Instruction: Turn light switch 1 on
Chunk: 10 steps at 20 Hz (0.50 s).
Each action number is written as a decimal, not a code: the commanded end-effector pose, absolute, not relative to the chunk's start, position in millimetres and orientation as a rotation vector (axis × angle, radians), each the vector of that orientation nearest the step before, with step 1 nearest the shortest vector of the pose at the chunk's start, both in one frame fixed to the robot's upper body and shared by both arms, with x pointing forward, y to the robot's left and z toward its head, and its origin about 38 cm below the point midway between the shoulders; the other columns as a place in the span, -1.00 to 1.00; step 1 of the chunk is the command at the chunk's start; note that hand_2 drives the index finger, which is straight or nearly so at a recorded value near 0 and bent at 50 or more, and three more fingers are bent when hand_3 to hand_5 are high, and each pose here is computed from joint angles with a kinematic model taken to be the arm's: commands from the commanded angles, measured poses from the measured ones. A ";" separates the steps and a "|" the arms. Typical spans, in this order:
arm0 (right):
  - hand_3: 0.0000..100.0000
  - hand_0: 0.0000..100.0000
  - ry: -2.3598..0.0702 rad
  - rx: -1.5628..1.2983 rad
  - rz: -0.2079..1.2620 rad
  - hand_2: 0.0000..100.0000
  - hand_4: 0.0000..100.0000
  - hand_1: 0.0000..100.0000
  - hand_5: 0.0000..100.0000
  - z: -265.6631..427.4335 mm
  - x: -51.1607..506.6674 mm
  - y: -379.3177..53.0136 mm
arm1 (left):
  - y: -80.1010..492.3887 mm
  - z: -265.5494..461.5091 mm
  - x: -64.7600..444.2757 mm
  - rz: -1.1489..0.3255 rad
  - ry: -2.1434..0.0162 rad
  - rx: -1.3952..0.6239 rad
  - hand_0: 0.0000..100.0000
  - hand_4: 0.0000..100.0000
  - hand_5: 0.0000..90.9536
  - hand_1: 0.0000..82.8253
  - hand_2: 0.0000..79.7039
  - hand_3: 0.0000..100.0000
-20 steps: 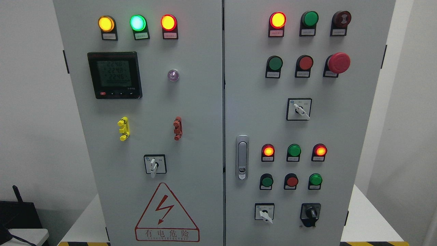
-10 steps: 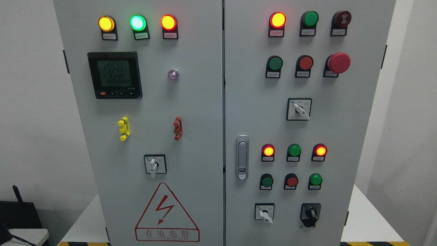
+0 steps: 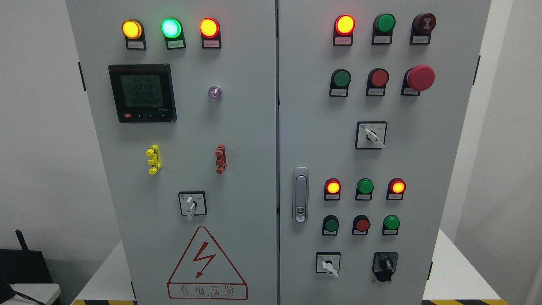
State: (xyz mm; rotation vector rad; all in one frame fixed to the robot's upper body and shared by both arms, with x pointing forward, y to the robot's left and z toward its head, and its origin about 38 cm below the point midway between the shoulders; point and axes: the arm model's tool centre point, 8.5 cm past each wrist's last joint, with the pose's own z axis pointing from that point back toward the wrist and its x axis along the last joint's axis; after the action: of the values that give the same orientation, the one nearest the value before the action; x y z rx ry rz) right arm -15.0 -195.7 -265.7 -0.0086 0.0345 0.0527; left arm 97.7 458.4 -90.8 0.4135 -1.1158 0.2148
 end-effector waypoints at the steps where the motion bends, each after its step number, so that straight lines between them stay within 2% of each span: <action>1: -1.00 -0.76 0.035 -0.007 0.034 -1.00 -1.00 -0.22 -1.00 -265.7 -15.1 -195.5 | 491.3 54.5 153.9 0.080 -1.527 0.607 -0.77 0.10 -0.24 -0.28 -0.39 -0.12; 5: -1.00 -0.76 0.035 -0.007 0.036 -1.00 -1.00 -0.22 -1.00 -265.7 -15.1 -195.5 | 481.5 83.4 169.6 0.040 -1.636 0.602 -0.82 0.19 -0.11 -0.27 -0.26 -0.02; 10: -1.00 -0.76 0.035 -0.007 0.034 -1.00 -1.00 -0.22 -1.00 -265.7 -15.1 -195.5 | 465.2 102.3 196.3 -0.008 -1.777 0.551 -0.89 0.35 0.14 -0.32 -0.09 0.16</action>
State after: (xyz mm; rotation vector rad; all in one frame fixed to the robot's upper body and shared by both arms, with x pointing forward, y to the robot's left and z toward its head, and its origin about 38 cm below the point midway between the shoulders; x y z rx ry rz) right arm -15.0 -195.7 -265.7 -0.0086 0.0344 0.0527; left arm 156.1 478.7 14.9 0.5216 -1.4970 0.1314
